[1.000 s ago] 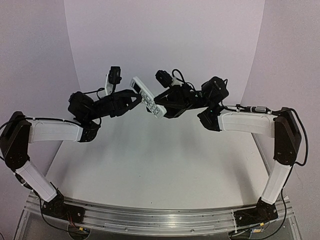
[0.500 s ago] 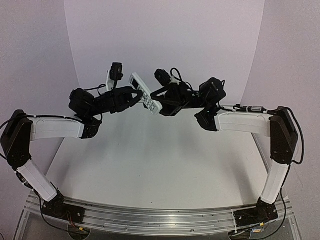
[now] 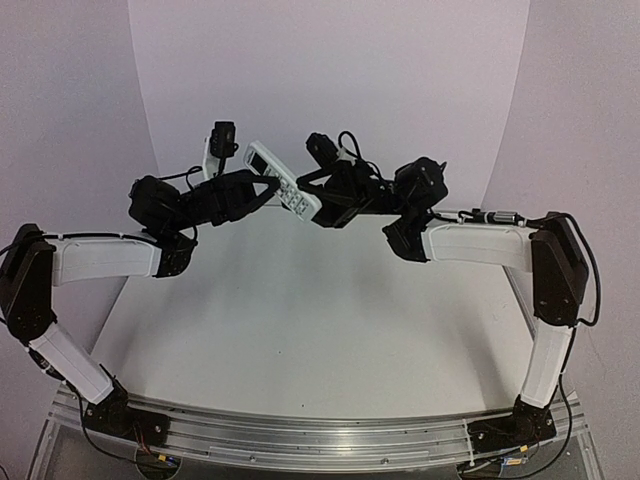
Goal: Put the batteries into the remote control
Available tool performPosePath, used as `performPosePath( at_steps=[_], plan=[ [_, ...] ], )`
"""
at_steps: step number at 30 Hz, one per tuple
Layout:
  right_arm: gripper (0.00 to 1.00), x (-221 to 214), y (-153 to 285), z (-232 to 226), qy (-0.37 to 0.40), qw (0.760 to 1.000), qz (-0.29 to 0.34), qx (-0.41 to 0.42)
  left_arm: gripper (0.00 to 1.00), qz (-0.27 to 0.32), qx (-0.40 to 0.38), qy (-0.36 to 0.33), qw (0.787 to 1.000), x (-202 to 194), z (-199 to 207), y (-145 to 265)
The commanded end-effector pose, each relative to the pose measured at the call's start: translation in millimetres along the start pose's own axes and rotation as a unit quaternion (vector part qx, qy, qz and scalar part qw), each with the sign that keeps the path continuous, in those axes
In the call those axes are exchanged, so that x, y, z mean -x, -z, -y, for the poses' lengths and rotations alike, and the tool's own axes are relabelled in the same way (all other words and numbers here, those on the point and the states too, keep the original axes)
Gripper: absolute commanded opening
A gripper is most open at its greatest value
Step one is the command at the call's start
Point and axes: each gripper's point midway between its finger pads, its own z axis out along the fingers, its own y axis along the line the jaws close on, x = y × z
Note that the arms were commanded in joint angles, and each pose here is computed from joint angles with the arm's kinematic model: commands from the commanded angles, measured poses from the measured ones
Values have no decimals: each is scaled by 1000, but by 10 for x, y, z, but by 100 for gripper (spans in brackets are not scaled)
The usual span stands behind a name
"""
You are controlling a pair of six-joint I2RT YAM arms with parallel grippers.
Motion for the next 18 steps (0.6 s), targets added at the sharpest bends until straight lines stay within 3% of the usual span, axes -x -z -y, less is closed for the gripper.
performPosePath(
  at_steps=[1, 6, 10, 18],
  plan=[
    [27, 77, 33, 275, -32, 999, 35, -21, 0, 89, -114, -174, 974, 360, 921, 112],
    [53, 91, 145, 356, -23, 998, 56, -36, 0, 114, -80, -139, 980, 418, 851, 155],
    [84, 121, 285, 449, -19, 995, 81, -53, 0, 123, -19, -102, 987, 470, 681, 164],
    [90, 231, 628, 500, 5, 987, 136, -88, 0, 78, 158, 15, 984, 356, 65, 206]
  ],
)
